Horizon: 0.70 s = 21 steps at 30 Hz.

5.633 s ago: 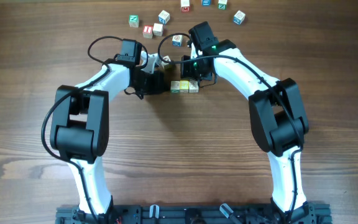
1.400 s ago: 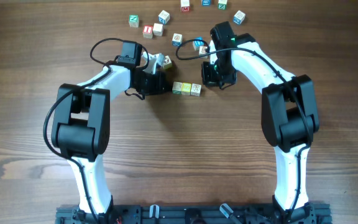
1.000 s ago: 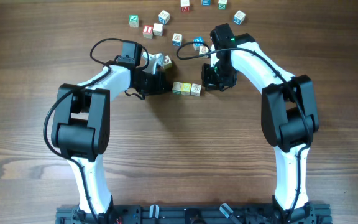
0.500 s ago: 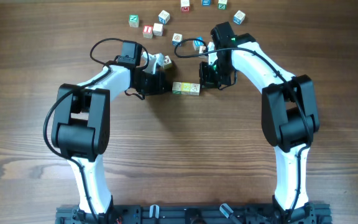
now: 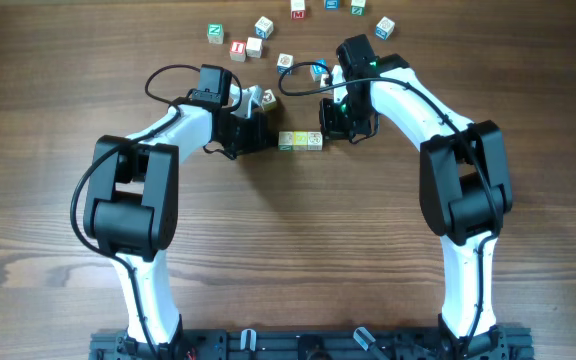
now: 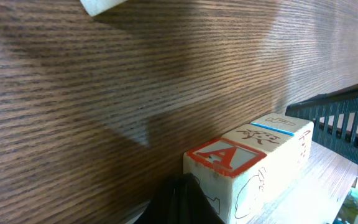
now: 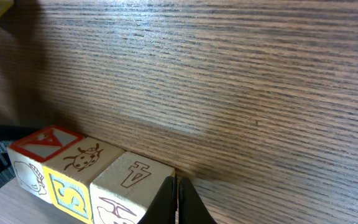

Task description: Form a horizontal line

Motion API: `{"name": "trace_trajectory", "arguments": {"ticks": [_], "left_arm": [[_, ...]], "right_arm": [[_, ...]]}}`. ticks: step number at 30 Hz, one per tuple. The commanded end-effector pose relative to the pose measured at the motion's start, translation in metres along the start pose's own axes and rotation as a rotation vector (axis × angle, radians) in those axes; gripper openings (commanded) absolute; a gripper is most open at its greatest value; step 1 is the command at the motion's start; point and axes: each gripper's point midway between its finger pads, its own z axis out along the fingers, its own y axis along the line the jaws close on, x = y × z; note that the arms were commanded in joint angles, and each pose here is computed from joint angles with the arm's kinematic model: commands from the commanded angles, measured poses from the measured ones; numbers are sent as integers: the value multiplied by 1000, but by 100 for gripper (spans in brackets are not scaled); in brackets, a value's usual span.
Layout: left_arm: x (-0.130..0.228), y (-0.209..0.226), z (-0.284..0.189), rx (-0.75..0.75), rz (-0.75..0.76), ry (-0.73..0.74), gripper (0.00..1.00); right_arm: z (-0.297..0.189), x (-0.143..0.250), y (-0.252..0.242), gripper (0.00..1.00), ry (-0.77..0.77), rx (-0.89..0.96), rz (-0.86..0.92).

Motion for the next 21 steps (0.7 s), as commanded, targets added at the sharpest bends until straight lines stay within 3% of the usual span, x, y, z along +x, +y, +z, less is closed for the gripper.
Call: {"name": "trace_trajectory", "arguments": {"ticks": [1,5,12,14,21], "left_arm": [[43,69,31,-280,-114,90,4],[43,82,27,-358,-115,80,4],[40,100,18,-451,-169,49,4],[40,111,10,-496,-213,39,4],[36,138,-16,-534,-367,-5,4]], "right_arm": [[-10,-3,17,5,-27,-23,-44],[-10,-4,17,6,-30,-23,-43],[-11,-8,1,18,-50,68,-72],[-12,-8,1,36,-50,68,-118],[-34,-16,12,64,-92,63,-262]]}}
